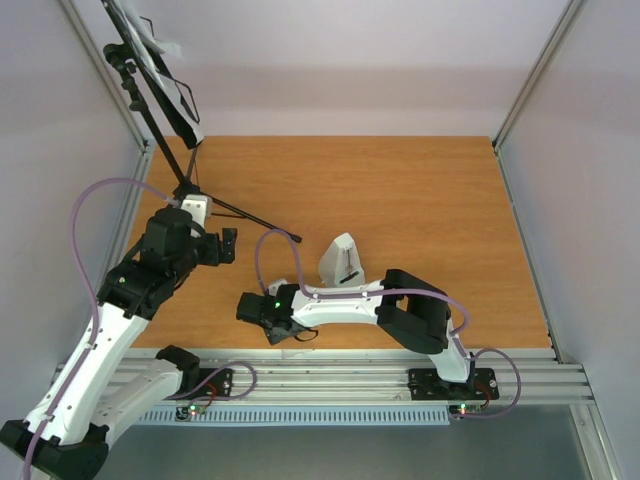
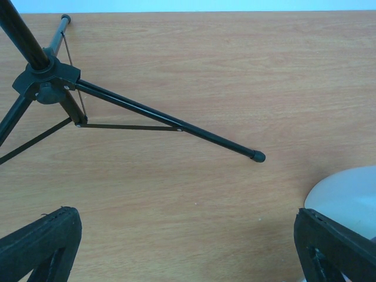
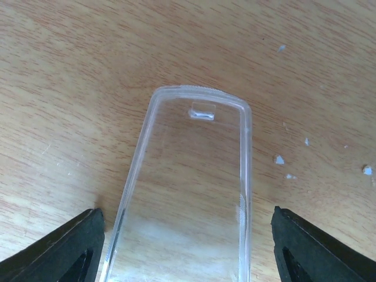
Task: Pack up the instrument practice props
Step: Pick up the cover of the metronome from the center of the board.
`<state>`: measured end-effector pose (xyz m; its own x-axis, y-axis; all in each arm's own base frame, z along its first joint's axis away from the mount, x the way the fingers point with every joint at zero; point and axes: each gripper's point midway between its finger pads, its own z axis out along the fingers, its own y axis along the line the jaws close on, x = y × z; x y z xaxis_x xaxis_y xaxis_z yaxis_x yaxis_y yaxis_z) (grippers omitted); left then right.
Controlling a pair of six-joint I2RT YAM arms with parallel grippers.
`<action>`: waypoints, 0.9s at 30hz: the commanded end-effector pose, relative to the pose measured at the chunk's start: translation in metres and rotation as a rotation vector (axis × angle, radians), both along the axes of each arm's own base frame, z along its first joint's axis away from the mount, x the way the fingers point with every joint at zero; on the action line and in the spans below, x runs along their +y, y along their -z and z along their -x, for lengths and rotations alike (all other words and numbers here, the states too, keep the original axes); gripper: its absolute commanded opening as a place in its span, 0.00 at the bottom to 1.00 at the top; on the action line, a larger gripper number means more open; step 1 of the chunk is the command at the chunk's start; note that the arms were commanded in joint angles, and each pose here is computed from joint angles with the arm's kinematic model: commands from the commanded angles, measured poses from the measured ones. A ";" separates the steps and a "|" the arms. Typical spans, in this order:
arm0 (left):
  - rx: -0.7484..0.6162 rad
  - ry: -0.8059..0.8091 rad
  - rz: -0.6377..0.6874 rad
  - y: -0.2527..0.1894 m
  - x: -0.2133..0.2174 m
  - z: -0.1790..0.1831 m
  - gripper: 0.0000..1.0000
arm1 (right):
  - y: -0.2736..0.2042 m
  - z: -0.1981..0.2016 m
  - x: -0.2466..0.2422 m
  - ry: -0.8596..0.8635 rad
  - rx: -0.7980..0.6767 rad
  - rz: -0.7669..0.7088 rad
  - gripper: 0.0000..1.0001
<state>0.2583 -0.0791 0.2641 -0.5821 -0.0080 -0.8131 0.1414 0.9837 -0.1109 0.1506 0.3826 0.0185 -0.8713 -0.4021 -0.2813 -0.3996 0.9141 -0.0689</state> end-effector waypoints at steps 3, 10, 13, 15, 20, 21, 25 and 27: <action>-0.008 0.007 -0.006 0.002 0.001 0.000 0.99 | 0.006 -0.001 0.006 0.008 0.015 -0.014 0.76; -0.004 0.014 -0.003 0.003 -0.001 0.000 0.99 | 0.012 -0.004 0.003 0.015 0.027 -0.012 0.70; -0.002 0.017 -0.003 0.004 -0.001 0.000 0.99 | 0.014 -0.005 0.002 0.017 0.033 -0.015 0.68; -0.004 0.017 -0.002 0.003 -0.001 0.000 0.99 | 0.015 -0.006 0.001 0.018 0.033 -0.013 0.66; -0.001 0.020 -0.001 0.004 -0.002 0.000 0.99 | 0.013 -0.009 -0.004 0.002 0.011 0.011 0.62; -0.002 0.019 -0.001 0.004 -0.002 0.000 0.99 | 0.011 -0.010 -0.005 -0.005 0.003 0.017 0.62; 0.002 0.021 -0.002 0.005 -0.002 0.000 0.99 | -0.004 -0.014 -0.008 -0.040 -0.040 0.009 0.60; 0.003 0.021 -0.003 0.006 -0.002 -0.001 0.99 | -0.015 -0.015 -0.009 -0.061 -0.059 -0.016 0.60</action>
<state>0.2573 -0.0810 0.2587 -0.5931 -0.0016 -0.8051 0.1510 0.9820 -0.1131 0.1592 0.3868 0.0176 -0.8621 -0.4105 -0.2972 -0.4175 0.9077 -0.0427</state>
